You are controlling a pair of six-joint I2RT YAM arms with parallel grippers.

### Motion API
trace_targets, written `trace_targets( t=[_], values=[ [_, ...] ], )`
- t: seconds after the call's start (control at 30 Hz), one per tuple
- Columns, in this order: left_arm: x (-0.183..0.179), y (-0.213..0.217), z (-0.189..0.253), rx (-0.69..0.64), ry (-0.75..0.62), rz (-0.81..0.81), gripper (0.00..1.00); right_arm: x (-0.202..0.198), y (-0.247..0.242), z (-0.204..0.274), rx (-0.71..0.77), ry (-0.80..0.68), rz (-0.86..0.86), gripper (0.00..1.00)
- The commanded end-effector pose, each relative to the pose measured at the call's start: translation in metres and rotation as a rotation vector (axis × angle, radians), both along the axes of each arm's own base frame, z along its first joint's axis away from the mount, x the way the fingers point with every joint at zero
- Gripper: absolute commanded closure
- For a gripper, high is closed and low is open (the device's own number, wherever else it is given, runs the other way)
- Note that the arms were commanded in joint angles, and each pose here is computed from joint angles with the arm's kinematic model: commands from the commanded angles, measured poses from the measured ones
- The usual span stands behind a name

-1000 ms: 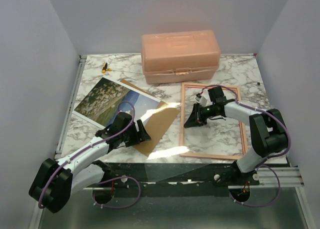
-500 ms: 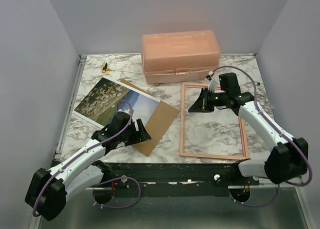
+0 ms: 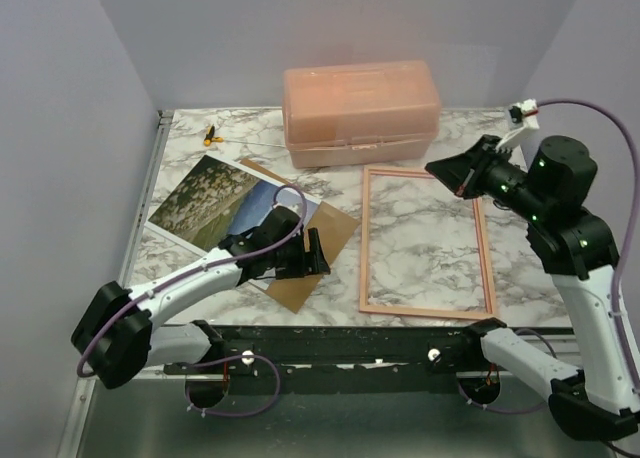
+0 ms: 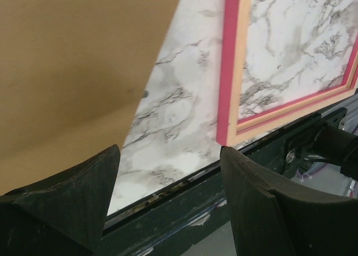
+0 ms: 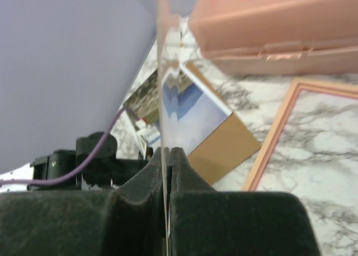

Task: Put the photo into the frame
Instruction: Pick up the photo frame item at the center of the board, then move the photo frame to the center of the board.

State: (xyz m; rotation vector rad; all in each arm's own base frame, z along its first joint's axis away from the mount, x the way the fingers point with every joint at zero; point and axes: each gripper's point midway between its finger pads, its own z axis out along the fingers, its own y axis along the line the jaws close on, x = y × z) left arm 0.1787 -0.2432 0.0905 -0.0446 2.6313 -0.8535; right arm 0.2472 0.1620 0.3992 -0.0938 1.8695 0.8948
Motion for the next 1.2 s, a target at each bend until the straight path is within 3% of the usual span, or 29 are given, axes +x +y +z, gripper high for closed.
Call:
trace_targets(
  t=[0.0,0.33,0.6,0.87,1.0,1.07,1.17],
  values=[
    [0.011,-0.039,0.01,0.014,-0.02,-0.038,0.26,-0.005,-0.05,0.035,-0.029,-0.122,-0.271,0.99],
    [0.008,-0.117,-0.008,0.139,-0.005,-0.148,0.3,-0.022,-0.102,0.062,-0.077,-0.212,-0.512,0.99],
    [0.012,-0.123,-0.041,0.381,-0.014,-0.149,0.33,-0.026,-0.114,0.055,-0.116,-0.192,-0.562,0.99],
    [0.01,-0.128,-0.062,0.4,0.005,-0.167,0.37,-0.021,-0.111,0.043,-0.133,-0.161,-0.548,0.99],
    [0.011,-0.133,-0.067,0.402,0.006,-0.186,0.57,-0.02,-0.11,0.039,-0.132,-0.149,-0.547,0.99],
    [0.011,-0.134,-0.065,0.402,0.0,-0.193,0.79,-0.02,-0.111,0.038,-0.127,-0.151,-0.553,0.99],
    [0.012,-0.131,-0.054,0.393,-0.018,-0.186,0.99,-0.02,-0.111,0.036,-0.126,-0.149,-0.559,0.99]
  ],
)
